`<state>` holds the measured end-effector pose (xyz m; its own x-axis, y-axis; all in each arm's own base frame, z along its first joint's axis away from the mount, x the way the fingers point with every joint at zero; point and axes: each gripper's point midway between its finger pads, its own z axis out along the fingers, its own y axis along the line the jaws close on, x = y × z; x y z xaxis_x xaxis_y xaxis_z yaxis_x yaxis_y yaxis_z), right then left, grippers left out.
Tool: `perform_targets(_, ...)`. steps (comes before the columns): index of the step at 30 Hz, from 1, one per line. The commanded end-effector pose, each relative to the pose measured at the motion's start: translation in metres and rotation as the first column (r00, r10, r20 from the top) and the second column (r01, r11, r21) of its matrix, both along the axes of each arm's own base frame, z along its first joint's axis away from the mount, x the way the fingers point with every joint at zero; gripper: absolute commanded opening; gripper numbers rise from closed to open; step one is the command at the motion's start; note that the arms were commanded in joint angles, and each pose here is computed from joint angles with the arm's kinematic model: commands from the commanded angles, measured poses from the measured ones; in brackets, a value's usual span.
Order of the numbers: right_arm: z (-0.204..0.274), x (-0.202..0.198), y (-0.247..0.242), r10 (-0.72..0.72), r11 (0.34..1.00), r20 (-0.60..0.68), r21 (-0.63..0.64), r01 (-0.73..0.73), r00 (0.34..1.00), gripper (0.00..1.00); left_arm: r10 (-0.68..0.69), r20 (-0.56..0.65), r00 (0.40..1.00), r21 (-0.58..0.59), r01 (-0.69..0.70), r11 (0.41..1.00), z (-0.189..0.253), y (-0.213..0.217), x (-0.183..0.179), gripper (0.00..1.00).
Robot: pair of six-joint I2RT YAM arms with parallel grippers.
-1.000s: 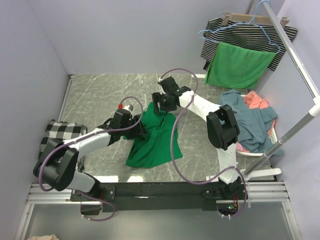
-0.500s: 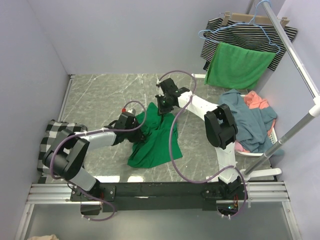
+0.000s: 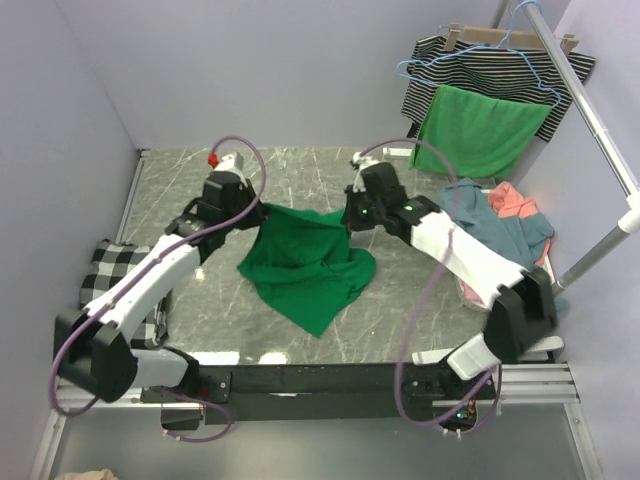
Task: Fold and stack the t-shirts
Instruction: Flatten out the tshirt
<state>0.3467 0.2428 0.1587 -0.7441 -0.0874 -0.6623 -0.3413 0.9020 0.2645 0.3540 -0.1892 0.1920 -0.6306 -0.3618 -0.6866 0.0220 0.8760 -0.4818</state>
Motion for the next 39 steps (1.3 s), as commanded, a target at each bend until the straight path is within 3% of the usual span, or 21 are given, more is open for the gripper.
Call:
perform_targets(1, 0.07, -0.007, -0.023, -0.096, 0.993, 0.182, 0.091, 0.08, 0.979, 0.0, 0.008, 0.105, 0.994, 0.025, -0.011, 1.0, 0.054, 0.02, 0.001, 0.01)
perform_targets(9, 0.171, -0.049, -0.055, -0.164, 0.97, 0.373, 0.231, 0.08, 0.913, 0.0, -0.132, 0.254, 0.958, -0.059, 0.152, 0.987, 0.119, 0.001, -0.02, 0.01)
perform_targets(15, 0.218, -0.073, -0.068, -0.187, 0.955, 0.455, 0.293, 0.052, 0.871, 0.0, -0.267, 0.348, 0.899, -0.154, 0.336, 0.929, 0.161, -0.024, -0.052, 0.01)
perform_targets(23, 0.262, -0.055, -0.048, -0.156, 0.958, 0.539, 0.287, -0.007, 0.828, 0.0, -0.111, 0.406, 0.907, -0.116, 0.171, 0.978, 0.198, 0.013, -0.055, 0.01)
perform_targets(25, 0.275, -0.044, -0.034, -0.129, 0.958, 0.561, 0.284, -0.044, 0.818, 0.0, 0.036, 0.369, 0.929, -0.072, -0.01, 0.997, 0.191, 0.043, -0.043, 0.01)
perform_targets(26, 0.259, -0.027, -0.017, -0.085, 0.967, 0.53, 0.248, -0.059, 0.844, 0.0, 0.079, 0.355, 0.932, -0.053, -0.064, 0.997, 0.186, 0.053, -0.038, 0.01)
perform_targets(31, 0.244, 0.01, 0.041, 0.032, 0.973, 0.5, 0.184, -0.142, 0.865, 0.0, 0.325, 0.309, 0.894, 0.035, -0.352, 0.935, 0.158, 0.127, -0.025, 0.01)
perform_targets(35, 0.222, 0.028, 0.061, 0.045, 0.984, 0.467, 0.13, -0.119, 0.883, 0.0, 0.374, 0.305, 0.876, 0.076, -0.414, 0.907, 0.148, 0.152, -0.024, 0.01)
perform_targets(39, 0.216, 0.027, 0.038, -0.032, 0.993, 0.49, 0.113, -0.027, 0.871, 0.0, 0.213, 0.317, 0.924, 0.025, -0.233, 0.972, 0.152, 0.117, -0.017, 0.01)
